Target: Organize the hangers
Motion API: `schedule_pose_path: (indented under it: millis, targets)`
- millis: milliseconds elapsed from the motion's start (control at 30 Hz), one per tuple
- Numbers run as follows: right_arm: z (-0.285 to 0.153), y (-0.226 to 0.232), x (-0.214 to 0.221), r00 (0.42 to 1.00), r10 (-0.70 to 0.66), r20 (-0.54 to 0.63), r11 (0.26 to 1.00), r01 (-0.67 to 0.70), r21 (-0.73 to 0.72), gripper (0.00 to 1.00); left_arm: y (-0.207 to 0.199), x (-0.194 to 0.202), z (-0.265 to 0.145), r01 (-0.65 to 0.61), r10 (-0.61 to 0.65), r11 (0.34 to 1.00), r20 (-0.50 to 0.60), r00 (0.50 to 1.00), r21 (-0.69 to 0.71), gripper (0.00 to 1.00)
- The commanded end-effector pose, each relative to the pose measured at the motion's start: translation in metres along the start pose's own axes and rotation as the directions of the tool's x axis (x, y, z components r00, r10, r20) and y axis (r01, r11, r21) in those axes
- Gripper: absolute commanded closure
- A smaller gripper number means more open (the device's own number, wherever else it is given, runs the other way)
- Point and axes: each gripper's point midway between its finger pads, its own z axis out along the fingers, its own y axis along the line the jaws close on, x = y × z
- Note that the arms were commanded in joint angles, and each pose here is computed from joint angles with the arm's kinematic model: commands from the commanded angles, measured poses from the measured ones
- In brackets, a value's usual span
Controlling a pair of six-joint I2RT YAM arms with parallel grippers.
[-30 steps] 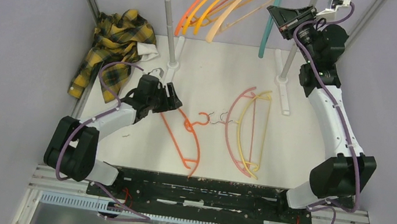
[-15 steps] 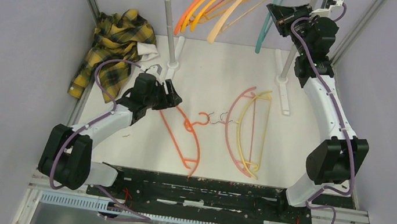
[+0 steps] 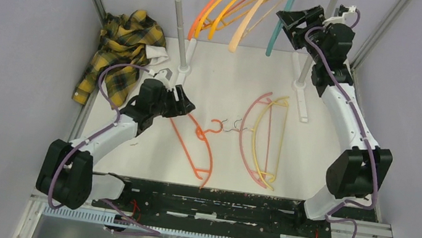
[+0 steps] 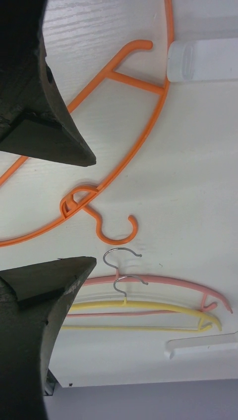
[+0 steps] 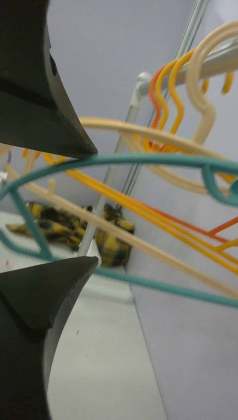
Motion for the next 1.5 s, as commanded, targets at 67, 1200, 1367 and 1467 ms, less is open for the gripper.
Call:
schedule_pose_path:
  millis: [67, 1200, 1367, 1467]
  targets:
    - [-0.052, 0.024, -0.011, 0.985, -0.137, 0.103, 0.989, 0.141, -0.034, 0.0, -0.021, 0.003, -0.015, 0.008, -0.011, 0.993, 0.026, 1.0, 0.119, 0.25]
    - [-0.194, -0.113, 0.154, 0.767, -0.451, -0.456, 0.752, 0.602, 0.268, 0.24, -0.023, 0.122, 0.022, 0.045, -0.062, 0.978, -0.078, 0.995, -0.204, 0.37]
    - [-0.197, -0.122, 0.213, 0.697, -0.42, -0.582, 0.766, 0.616, 0.184, 0.34, -0.013, 0.117, 0.023, 0.029, -0.044, 0.963, -0.054, 0.998, -0.267, 0.37]
    - [-0.205, -0.129, 0.239, 0.661, -0.418, -0.623, 0.762, 0.629, 0.156, 0.35, -0.005, 0.119, 0.023, 0.024, -0.04, 0.956, -0.048, 0.998, -0.294, 0.37]
